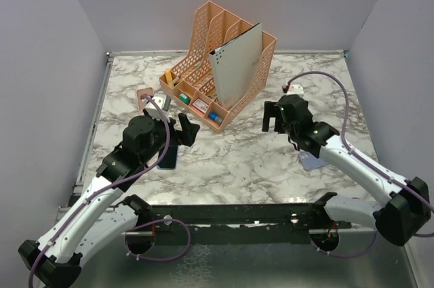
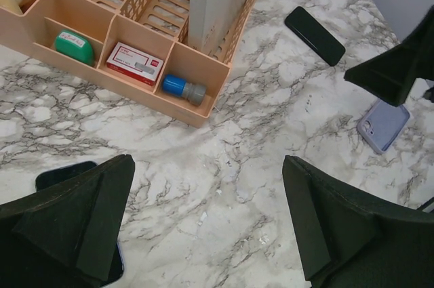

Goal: Put the phone into the phone case

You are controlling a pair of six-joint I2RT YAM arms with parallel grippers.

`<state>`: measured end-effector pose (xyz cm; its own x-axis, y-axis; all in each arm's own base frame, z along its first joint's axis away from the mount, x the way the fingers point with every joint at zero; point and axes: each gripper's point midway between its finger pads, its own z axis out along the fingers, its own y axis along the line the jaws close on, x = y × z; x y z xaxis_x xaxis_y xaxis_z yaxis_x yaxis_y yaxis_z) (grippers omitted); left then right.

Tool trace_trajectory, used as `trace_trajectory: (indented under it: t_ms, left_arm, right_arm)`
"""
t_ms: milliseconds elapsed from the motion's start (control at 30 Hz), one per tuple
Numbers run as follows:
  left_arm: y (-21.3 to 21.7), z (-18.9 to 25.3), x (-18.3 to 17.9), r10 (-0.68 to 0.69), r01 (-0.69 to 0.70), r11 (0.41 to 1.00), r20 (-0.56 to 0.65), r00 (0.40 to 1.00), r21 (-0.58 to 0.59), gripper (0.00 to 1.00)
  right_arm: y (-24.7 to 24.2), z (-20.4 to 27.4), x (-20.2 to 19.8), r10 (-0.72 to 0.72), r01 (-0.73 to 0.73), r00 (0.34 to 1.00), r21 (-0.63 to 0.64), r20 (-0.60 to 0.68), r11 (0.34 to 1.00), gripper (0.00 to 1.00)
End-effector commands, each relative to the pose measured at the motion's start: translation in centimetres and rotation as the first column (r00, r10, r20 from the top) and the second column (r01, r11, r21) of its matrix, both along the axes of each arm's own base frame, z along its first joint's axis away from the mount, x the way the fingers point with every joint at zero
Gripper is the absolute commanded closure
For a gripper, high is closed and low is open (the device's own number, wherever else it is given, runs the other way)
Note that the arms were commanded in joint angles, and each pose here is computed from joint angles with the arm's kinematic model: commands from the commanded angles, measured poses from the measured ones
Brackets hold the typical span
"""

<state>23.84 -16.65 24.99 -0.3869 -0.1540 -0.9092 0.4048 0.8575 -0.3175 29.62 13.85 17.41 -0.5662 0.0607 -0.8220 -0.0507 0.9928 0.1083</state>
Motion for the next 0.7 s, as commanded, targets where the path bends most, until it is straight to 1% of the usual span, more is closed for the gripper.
trace_trajectory:
  t_ms: [0, 100, 267, 433, 667]
  left_arm:
    - [0.7, 0.3, -0.2, 0.017, -0.017, 1.0, 0.023, 1.0, 0.009, 0.01]
    - [0.7, 0.6, -0.3, 0.016, -0.017, 1.0, 0.031, 0.999, 0.004, 0.01]
    - [0.6, 0.9, -0.6, 0.003, -0.003, 1.0, 0.039, 0.999, -0.005, 0.01]
    - [0.7, 1.2, -0.8, -0.002, 0.002, 1.0, 0.048, 0.999, -0.014, 0.01]
    - [0.7, 1.5, -1.0, -0.003, 0.005, 1.0, 0.058, 0.998, -0.026, 0.01]
  right_arm:
    - [-0.8, 0.9, 4.2, 0.0, 0.014, 0.997, -0.176, 0.082, 0.984, 0.0]
    - [0.0, -0.5, 6.1, 0.075, -0.065, 0.996, -0.231, 0.037, 0.971, 0.0]
    - [-0.4, -2.6, 9.2, 0.107, -0.115, 0.993, -0.298, -0.044, 0.948, 0.0]
    - [-2.8, -5.4, 11.5, 0.075, -0.115, 0.987, -0.305, -0.14, 0.945, 0.0]
    - [-6.4, -7.3, 13.8, 0.025, -0.088, 0.979, -0.313, -0.2, 0.946, 0.0]
